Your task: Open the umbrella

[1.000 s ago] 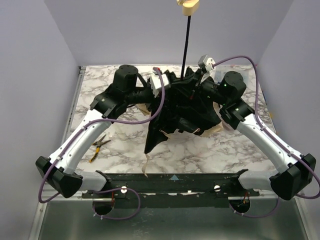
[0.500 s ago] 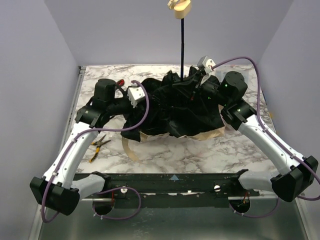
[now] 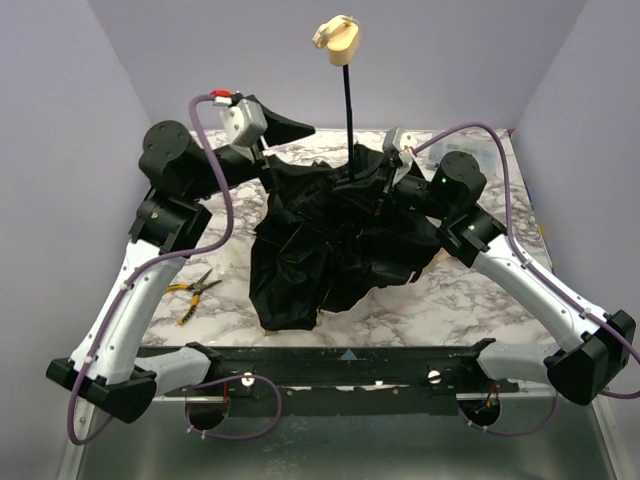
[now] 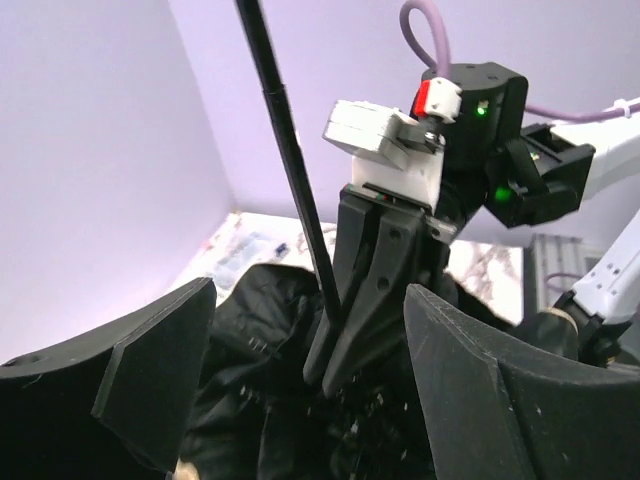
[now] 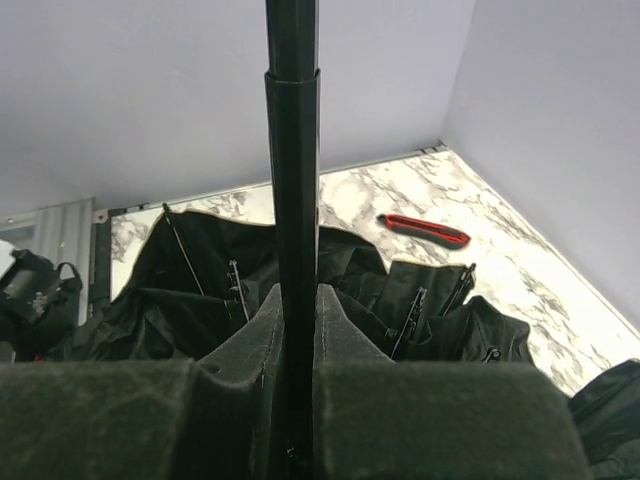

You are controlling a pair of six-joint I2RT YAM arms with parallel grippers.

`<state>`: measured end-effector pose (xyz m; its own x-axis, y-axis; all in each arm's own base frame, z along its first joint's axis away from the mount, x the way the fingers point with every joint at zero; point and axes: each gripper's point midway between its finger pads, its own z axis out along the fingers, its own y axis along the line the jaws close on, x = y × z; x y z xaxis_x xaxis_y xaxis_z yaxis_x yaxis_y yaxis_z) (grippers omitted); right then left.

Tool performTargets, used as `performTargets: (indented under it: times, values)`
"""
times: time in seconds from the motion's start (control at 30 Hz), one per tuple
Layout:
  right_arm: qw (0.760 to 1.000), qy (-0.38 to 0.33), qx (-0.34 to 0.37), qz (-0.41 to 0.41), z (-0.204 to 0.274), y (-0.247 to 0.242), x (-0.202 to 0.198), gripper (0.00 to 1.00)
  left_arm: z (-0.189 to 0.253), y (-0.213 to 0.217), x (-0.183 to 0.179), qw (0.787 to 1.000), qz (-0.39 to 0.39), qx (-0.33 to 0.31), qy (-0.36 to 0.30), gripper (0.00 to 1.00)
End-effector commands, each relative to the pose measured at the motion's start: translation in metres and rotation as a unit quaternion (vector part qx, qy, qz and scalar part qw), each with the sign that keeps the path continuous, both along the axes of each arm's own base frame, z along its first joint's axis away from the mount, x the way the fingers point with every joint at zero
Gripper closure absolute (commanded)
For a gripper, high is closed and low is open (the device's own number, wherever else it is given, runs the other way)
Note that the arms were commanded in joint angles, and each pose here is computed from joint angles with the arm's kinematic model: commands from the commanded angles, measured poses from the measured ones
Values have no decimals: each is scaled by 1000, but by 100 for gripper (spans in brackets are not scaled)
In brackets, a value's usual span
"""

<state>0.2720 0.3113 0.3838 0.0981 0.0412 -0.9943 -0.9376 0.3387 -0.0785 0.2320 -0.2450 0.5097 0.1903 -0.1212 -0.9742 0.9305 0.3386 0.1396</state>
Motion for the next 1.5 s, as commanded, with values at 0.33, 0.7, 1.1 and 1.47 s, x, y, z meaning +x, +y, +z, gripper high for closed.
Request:
performTargets:
  times: [0.33, 0.7, 1.1, 1.47]
  values:
    - [998, -39, -6, 56, 0, 19, -30, 100, 2, -51, 3, 994, -50, -61, 83, 85]
    - [995, 35, -92, 6, -41, -4, -30, 44, 12, -40, -8, 996, -53, -55, 49, 100]
    - [965, 101, -236, 44, -130, -32, -60, 0, 30, -16, 3, 997, -17, -68, 28, 100]
    - [936, 98, -336, 29, -176, -75, -75, 0, 35, -2, 9, 998, 0, -63, 10, 100]
